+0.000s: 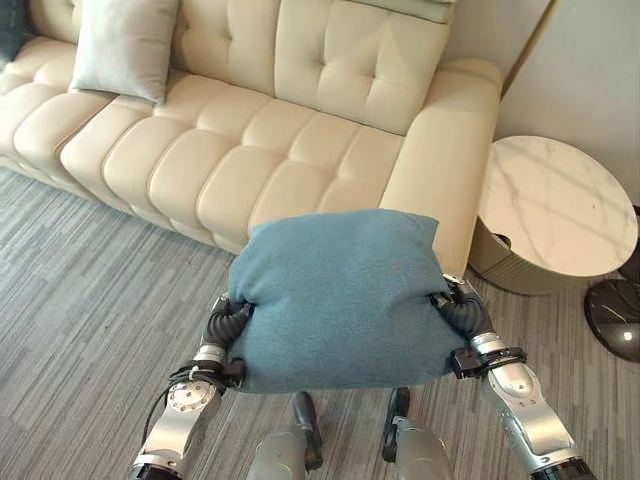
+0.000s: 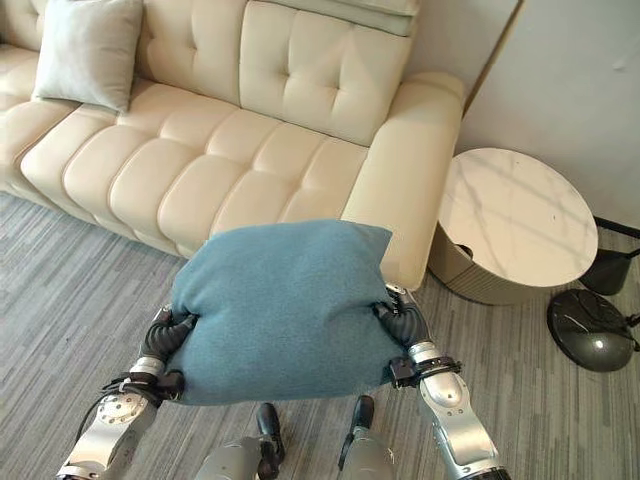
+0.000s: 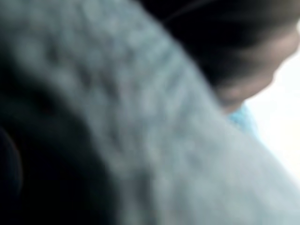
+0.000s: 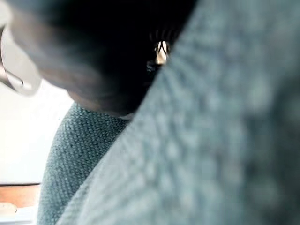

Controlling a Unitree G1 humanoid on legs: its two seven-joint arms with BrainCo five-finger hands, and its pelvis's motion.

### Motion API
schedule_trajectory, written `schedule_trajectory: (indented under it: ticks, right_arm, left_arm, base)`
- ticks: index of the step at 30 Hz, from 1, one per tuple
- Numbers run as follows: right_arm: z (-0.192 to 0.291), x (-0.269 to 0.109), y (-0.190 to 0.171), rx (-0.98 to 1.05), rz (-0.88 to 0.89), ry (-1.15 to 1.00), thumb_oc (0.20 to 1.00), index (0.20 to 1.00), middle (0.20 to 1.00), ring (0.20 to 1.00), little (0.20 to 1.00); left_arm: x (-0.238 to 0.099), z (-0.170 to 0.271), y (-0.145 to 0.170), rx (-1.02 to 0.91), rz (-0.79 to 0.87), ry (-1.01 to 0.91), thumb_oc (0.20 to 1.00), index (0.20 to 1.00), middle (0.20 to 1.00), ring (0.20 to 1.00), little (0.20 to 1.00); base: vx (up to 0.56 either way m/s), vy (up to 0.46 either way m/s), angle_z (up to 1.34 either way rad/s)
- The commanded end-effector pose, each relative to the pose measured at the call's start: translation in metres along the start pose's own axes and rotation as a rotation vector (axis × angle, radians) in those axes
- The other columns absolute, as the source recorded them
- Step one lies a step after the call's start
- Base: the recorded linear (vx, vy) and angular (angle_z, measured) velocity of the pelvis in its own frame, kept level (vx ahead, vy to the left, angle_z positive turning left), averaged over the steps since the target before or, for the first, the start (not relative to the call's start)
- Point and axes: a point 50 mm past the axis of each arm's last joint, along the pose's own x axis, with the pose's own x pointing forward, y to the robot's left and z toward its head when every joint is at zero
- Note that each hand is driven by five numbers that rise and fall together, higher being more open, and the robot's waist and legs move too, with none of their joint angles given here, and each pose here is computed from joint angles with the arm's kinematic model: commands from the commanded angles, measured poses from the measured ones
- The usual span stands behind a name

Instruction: Pick up all the scattered cushions and arrange them neatly on the sofa.

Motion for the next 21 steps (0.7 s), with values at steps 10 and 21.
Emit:
schedule_trajectory:
  ticks: [10, 21]
  right_arm:
    - [0.039, 0.017, 0.017, 0.079, 0.136, -0.211, 0.2, 0.2, 0.2, 0.2, 0.2]
    - [0.029, 0.005, -0.008, -0.008, 0.077, -0.157, 0.2, 0.2, 0.2, 0.2, 0.2]
  left_arm:
    - [0.005, 0.034, -0.023, -0.044, -0.116, -0.196, 0.2, 0.2, 0.2, 0.2, 0.2]
    - [0.002, 0.03, -0.035, -0.075, -0.153, -0.191, 0.2, 0.2, 0.2, 0.2, 0.2]
  base:
    - [0.23, 0.044, 0.23]
    - [0.3, -0.112, 0.2]
